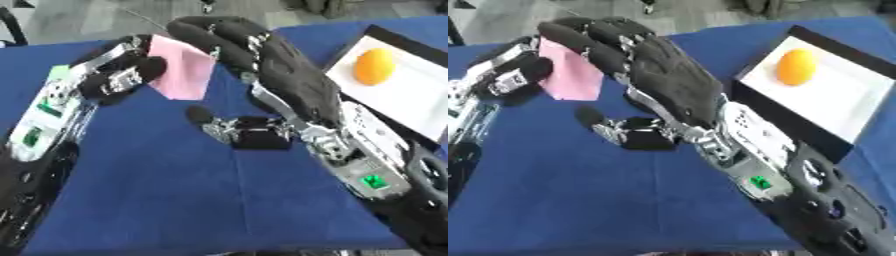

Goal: Pick up the objects with one hand, pass them to the other hand, and then place them into the box on the other side of the table.

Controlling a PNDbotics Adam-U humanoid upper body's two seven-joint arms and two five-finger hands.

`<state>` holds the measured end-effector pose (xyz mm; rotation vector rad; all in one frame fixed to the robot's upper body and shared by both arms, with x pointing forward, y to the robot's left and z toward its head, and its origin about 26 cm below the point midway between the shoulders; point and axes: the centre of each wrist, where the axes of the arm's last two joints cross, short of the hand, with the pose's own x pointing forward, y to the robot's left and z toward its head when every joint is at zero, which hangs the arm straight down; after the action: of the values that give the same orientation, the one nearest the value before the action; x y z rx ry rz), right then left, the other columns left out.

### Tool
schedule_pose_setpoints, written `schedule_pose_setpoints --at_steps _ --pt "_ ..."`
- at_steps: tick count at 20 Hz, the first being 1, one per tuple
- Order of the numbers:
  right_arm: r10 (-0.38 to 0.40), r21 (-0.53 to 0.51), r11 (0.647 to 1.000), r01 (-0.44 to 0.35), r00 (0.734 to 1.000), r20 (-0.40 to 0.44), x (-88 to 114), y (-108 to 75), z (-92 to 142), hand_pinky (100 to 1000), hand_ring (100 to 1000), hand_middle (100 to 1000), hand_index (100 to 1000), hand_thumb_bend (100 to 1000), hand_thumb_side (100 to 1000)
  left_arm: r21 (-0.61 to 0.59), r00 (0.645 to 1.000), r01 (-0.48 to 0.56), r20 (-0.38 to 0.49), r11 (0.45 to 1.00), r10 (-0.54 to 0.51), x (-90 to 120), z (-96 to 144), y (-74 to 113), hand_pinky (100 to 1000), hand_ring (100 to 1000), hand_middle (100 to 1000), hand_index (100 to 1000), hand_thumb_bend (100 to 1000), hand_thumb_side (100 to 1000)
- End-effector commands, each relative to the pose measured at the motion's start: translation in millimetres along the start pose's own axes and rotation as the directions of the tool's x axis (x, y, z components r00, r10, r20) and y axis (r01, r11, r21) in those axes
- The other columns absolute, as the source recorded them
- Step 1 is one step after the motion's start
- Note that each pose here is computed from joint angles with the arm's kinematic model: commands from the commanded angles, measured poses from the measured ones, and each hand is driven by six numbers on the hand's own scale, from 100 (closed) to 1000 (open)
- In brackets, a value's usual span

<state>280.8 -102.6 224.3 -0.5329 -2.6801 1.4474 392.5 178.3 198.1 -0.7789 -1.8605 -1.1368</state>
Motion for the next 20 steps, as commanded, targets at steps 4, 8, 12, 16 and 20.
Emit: schedule_pose_setpoints --at_steps 4,8,12,16,20 --pt "0.036 0.003 0.999 -0.037 0.999 0.015 1 -9.7 -3 874 856 888 1000 220 100 -0.003 0.999 0.034 0.017 0.999 -0.034 14 -1 8.5 706 524 504 572 100 549" --pt "0.051 -0.001 0.999 -0.051 0.999 0.007 1 -9.2 -4 864 843 881 1000 229 100 -0.024 0.999 0.019 0.028 1.0 -0.018 14 -5 4.0 706 525 504 572 100 555" --pt "0.057 -0.008 0.998 -0.057 0.998 -0.005 2 -7.6 -3 860 836 873 1000 222 100 -0.031 0.999 -0.007 0.038 0.999 0.008 13 -8 0.1 707 525 505 572 100 567" --pt "0.062 -0.017 0.998 -0.062 0.998 -0.019 2 -6.0 -2 855 831 865 1000 218 100 -0.037 0.998 -0.028 0.05 0.999 0.03 14 -10 -2.3 707 525 511 571 100 573" --pt "0.074 -0.034 0.997 -0.075 0.997 -0.033 2 -5.4 -1 837 803 841 1000 228 100 -0.049 0.997 -0.059 0.053 0.997 0.061 12 -12 -6.5 707 526 512 572 100 592"
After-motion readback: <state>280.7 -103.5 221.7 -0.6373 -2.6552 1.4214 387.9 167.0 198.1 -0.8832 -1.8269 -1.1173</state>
